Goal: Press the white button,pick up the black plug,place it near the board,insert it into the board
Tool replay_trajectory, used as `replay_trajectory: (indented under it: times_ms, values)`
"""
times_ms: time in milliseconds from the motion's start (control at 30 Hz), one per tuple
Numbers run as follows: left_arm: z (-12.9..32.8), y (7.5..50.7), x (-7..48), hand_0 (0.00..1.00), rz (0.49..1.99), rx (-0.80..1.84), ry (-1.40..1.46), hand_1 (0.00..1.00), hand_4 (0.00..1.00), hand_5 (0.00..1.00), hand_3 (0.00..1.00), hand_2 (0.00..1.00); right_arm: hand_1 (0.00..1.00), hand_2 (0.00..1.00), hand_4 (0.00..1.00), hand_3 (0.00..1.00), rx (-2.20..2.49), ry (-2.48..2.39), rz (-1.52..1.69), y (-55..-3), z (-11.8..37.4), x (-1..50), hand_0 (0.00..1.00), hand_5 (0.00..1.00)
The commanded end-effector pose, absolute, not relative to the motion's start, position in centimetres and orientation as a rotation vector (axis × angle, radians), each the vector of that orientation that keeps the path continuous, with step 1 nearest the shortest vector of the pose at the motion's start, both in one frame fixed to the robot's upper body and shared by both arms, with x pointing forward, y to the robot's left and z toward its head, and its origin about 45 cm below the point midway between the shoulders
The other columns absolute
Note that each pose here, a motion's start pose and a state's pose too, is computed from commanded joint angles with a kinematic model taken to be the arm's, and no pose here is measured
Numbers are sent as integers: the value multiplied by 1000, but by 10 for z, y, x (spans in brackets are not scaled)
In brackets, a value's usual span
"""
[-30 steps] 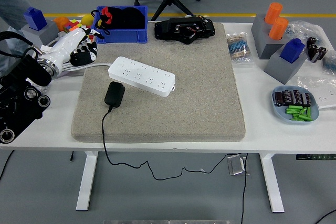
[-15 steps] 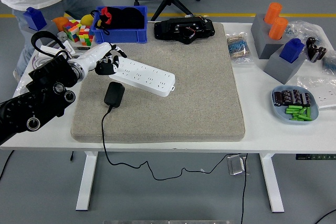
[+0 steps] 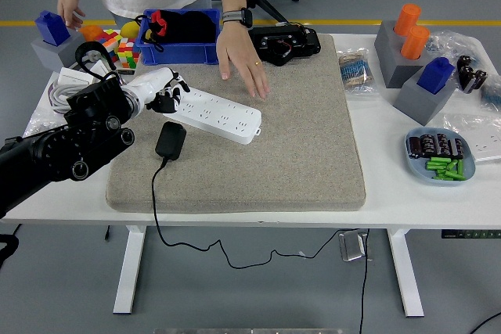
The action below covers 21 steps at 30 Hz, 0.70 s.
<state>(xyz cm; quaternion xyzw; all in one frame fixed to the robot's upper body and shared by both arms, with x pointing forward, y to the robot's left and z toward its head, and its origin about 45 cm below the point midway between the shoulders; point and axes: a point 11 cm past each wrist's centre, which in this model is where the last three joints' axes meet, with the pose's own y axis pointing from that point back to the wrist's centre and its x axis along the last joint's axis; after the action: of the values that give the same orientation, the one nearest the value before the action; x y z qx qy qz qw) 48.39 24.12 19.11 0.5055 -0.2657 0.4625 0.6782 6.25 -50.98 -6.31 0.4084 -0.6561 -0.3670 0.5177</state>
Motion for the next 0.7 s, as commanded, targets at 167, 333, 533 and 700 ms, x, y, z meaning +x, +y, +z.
replay_trajectory:
  times_ms: [167, 333, 533, 700]
  values:
    - [185, 247, 486, 39, 1043, 1175, -586, 11, 2, 2, 705, 114, 679, 659, 664, 618, 985, -1568, -876, -509, -63, 64, 773, 436]
    - [179, 252, 486, 38, 1059, 1186, -579, 11, 2, 2, 704, 114, 679, 659, 664, 618, 986, -1565, -871, -510, -63, 65, 773, 436]
    - [177, 250, 487, 37, 1064, 1185, -580, 11, 2, 2, 704, 114, 679, 659, 664, 618, 990, -1555, -870, -508, -64, 65, 772, 437]
    - [172, 248, 485, 37, 1052, 1200, -577, 11, 2, 2, 704, 114, 679, 659, 664, 618, 993, -1555, -866, -509, -63, 66, 772, 437]
